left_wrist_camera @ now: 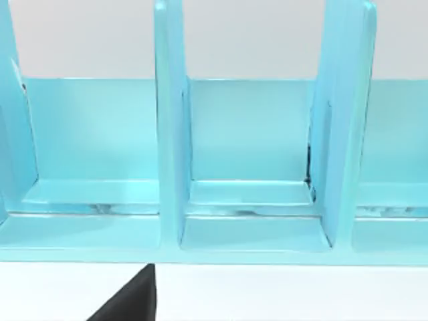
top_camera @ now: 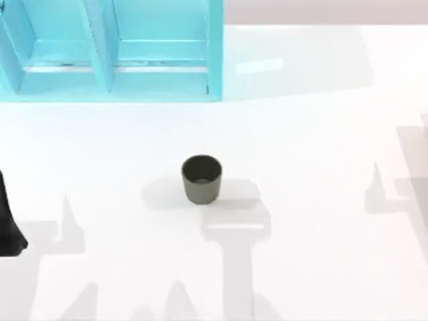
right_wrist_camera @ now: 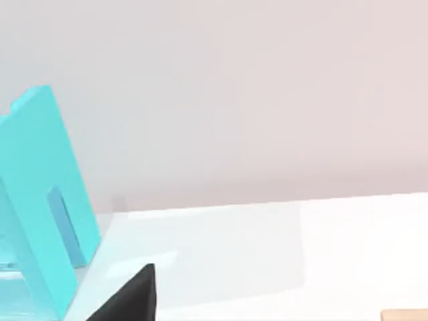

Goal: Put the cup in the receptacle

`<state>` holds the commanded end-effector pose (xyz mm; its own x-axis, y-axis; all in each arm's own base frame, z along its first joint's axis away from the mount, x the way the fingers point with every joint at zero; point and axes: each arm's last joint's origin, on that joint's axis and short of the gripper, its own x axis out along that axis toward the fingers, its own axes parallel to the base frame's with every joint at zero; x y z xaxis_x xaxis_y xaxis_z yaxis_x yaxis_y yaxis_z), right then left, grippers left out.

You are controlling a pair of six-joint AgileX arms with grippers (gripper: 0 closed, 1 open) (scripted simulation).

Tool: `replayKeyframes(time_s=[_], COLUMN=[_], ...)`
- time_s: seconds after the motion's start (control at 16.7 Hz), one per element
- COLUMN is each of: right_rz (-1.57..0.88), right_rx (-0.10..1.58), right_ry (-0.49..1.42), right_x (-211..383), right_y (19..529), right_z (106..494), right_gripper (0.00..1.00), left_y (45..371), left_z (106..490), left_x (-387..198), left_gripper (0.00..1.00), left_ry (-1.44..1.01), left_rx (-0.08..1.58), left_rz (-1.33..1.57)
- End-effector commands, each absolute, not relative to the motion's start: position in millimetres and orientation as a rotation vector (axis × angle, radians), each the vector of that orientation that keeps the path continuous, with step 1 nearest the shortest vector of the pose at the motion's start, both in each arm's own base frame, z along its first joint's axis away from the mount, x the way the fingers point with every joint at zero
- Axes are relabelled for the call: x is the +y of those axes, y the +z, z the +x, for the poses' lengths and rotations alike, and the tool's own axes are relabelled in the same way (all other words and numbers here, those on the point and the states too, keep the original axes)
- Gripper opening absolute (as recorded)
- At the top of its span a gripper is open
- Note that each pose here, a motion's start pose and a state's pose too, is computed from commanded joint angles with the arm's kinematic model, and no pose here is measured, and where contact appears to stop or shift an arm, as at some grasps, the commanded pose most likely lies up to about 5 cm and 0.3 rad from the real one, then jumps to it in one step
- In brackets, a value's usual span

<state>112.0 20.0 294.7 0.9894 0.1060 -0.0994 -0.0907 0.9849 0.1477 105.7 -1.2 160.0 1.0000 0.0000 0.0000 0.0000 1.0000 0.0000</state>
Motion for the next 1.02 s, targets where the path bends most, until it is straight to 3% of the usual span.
replayKeyframes(time_s=[0.24, 0.48, 1.02], right_rz=[0.202, 0.246, 0.214], right_rx=[0.16, 0.233, 0.598], right_ry=[0.154, 0.201, 0.241], right_x=[40, 65, 168], right_y=[377, 428, 442], right_z=[135, 161, 247], right_gripper=[1.0, 1.0, 1.0], left_y=[160, 160, 160], left_z=[106, 106, 106], left_x=[-1, -1, -1], left_gripper=[1.0, 1.0, 1.0], left_ry=[0.0, 0.0, 0.0], left_rx=[0.0, 0.0, 0.0], left_rz=[0.0, 0.0, 0.0])
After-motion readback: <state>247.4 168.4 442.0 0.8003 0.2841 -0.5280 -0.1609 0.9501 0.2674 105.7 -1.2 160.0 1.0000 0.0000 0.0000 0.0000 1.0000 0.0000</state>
